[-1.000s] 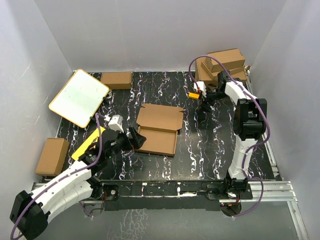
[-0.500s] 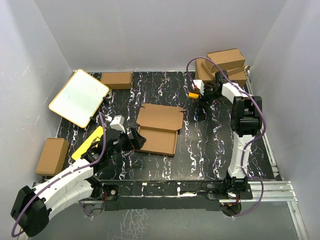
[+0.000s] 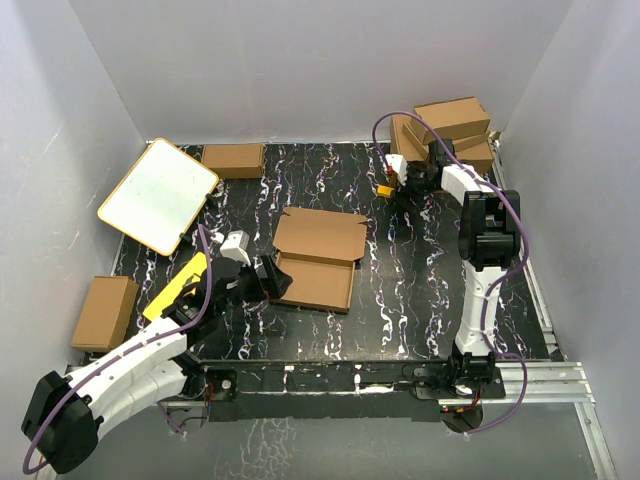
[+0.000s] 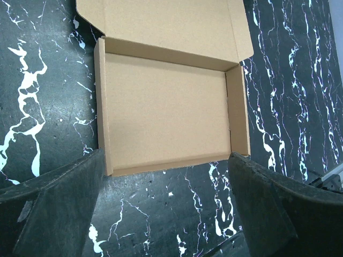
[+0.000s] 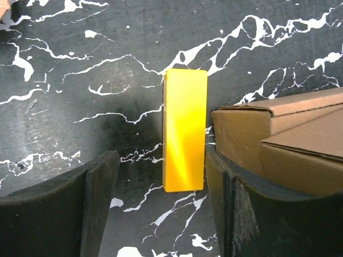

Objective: Fold the paper box

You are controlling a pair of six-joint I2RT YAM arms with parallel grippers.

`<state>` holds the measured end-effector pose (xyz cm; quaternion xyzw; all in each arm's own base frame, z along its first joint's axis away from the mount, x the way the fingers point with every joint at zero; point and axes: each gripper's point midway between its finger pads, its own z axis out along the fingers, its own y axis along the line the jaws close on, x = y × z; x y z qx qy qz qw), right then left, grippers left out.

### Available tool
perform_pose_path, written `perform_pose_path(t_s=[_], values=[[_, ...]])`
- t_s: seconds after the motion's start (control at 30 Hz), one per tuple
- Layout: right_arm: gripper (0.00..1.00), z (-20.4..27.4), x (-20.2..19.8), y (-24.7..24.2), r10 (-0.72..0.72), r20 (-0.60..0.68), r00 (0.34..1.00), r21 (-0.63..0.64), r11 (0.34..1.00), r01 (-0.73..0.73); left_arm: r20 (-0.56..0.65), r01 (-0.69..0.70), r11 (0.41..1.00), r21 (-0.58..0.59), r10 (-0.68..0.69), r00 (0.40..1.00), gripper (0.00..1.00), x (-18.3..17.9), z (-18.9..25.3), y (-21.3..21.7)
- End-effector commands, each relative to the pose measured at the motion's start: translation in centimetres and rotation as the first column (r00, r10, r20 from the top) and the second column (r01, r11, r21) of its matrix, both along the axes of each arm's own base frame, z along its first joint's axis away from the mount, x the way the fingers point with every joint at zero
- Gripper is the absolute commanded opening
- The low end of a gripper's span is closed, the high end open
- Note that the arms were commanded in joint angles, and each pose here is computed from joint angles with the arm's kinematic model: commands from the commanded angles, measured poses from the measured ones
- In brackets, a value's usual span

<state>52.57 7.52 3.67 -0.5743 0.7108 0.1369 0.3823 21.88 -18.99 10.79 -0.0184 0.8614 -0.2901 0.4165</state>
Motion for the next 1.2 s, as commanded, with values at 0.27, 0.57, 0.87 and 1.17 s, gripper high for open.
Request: perform_pose_path(t_s=[0.27,0.57,0.87,1.17], values=[[0.56,0.3,-0.4,0.7,0.065,0.000,0.998,0.012,0.998,-0.065,0.009,-0.019,1.000,0.011,0.019,1.000,0.95,0.2,0.3,0.5],[0.50,0.7,-2.6,1.1,0.078,-0.032,0.996,0.040,0.996,-0.077,0.015,-0.021,1.000,0.007,0.021,1.000,0.95,0.1,0.5,0.6],[0.64,2.4,0.0,0.9,-0.159,-0.053,0.986,0.120,0.979,0.165,0.016,-0.021,1.000,-0.007,0.021,1.000,0.95,0.1,0.8,0.5],[0.66,1.8,-0.2,2.5,-0.178,-0.086,0.980,0.138,0.972,0.189,0.019,-0.019,1.000,-0.016,0.020,1.000,0.95,0.0,1.2,0.4]])
